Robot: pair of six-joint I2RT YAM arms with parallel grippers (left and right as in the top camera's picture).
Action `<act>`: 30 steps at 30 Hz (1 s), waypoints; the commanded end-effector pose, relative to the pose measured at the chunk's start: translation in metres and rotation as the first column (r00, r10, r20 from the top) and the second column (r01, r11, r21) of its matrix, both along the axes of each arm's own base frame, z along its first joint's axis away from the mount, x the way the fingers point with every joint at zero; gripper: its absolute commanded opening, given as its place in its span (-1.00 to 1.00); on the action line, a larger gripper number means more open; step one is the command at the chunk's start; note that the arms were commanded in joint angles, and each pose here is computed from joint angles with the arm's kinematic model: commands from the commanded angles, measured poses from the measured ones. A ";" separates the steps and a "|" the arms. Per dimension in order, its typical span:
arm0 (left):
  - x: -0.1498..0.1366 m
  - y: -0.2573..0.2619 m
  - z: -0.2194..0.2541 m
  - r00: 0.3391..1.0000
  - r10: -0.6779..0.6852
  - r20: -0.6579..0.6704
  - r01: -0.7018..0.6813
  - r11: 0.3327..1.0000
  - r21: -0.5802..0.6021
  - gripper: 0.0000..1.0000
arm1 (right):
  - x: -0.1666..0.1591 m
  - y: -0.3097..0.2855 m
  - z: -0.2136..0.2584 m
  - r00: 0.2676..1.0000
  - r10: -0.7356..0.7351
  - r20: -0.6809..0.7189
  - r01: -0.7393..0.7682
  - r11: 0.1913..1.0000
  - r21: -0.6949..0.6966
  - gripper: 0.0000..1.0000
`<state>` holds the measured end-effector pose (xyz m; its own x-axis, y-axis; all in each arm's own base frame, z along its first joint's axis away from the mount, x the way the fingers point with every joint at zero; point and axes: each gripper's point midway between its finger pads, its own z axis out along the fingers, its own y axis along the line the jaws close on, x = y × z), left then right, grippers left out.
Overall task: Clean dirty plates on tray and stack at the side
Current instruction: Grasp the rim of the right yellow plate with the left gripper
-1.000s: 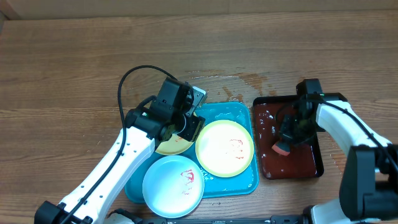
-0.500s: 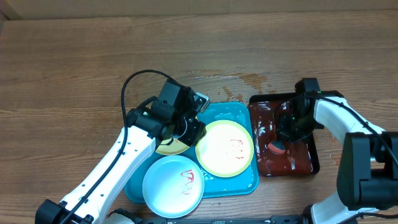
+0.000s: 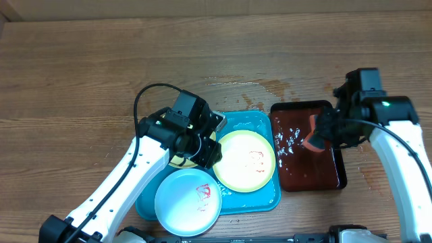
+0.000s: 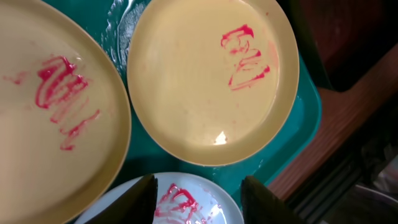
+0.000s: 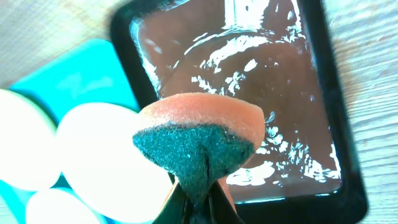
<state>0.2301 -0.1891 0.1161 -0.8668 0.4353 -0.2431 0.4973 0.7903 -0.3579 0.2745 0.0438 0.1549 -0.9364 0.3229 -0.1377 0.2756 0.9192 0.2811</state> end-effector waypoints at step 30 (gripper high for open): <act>0.001 -0.001 -0.099 0.908 0.296 -0.296 -0.251 0.951 0.181 -0.14 | -0.003 0.000 0.012 0.998 0.057 0.025 -0.056 0.998 -0.023 -0.92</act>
